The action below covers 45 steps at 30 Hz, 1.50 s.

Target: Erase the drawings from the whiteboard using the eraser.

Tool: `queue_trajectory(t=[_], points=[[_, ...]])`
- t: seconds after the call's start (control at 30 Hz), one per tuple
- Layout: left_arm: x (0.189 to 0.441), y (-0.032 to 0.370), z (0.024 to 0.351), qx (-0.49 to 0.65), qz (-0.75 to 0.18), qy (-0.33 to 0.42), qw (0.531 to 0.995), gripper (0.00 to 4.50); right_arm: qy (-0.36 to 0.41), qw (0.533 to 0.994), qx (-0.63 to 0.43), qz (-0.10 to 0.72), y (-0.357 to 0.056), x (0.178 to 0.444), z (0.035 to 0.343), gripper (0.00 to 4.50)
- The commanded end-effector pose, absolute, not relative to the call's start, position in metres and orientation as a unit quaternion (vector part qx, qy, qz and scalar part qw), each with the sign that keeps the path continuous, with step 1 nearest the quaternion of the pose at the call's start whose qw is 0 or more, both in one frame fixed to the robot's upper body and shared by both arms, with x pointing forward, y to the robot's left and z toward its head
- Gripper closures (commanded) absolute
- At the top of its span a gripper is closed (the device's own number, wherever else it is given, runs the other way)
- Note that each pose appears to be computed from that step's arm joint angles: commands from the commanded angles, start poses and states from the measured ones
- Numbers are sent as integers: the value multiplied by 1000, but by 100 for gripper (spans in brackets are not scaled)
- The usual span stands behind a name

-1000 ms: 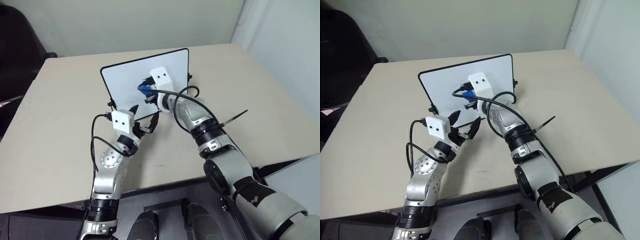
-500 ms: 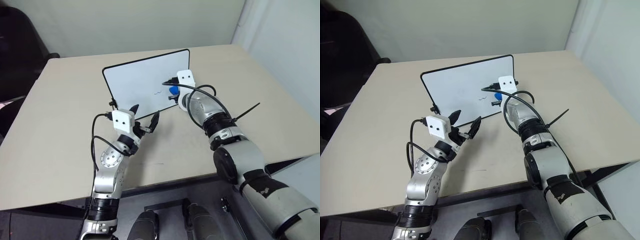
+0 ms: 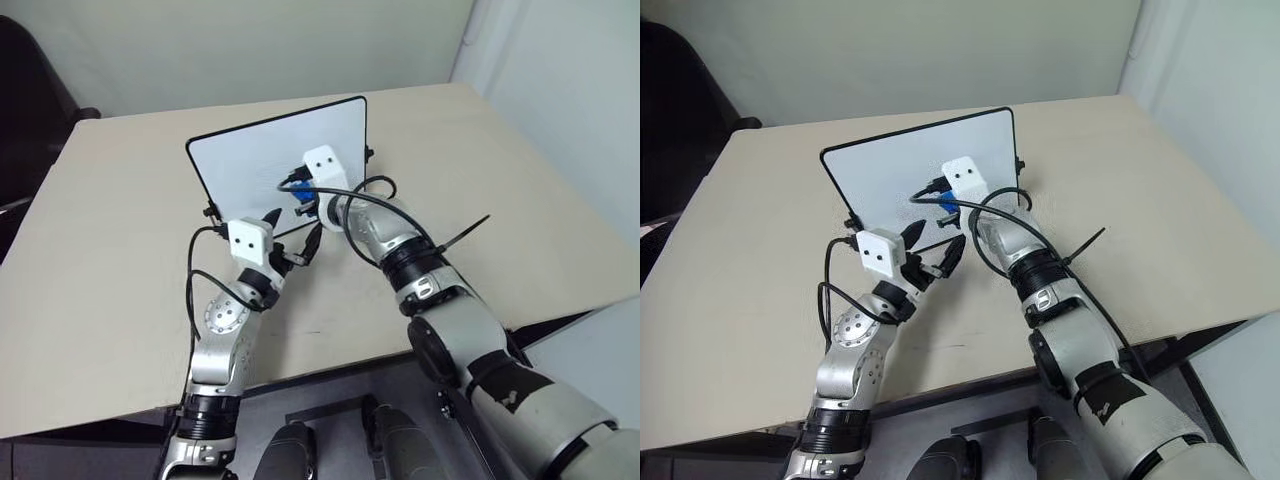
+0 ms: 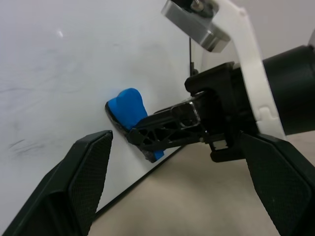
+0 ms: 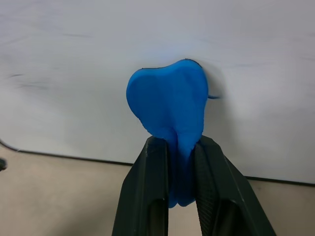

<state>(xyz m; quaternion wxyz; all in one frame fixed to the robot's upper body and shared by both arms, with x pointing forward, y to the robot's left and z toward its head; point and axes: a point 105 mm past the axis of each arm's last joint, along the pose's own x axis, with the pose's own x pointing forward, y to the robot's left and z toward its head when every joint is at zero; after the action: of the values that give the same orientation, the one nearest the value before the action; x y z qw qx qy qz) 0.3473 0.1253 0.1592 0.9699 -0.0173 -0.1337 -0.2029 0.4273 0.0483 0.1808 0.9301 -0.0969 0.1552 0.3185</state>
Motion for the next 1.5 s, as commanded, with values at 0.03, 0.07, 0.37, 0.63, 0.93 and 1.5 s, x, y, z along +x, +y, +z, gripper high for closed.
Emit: queue_trajectory(t=[0.03,0.07,0.37,0.63,0.93,1.5], points=[[345,122,171,-16,-206,-156,966,0,126,913,-108,374,79,408,195,404],[344,122,171,-16,-206,-156,966,0,125,911,-109,378,81,406,194,404],[344,124,171,-15,-204,-157,966,0,153,943,-103,276,35,438,185,404],[345,125,172,-13,-204,-158,966,0,129,969,-49,204,3,460,203,404],[346,130,174,-6,-198,-158,967,0,122,956,-55,263,23,451,211,404],[349,141,172,-2,-186,-152,971,0,126,944,-82,294,34,444,201,404]])
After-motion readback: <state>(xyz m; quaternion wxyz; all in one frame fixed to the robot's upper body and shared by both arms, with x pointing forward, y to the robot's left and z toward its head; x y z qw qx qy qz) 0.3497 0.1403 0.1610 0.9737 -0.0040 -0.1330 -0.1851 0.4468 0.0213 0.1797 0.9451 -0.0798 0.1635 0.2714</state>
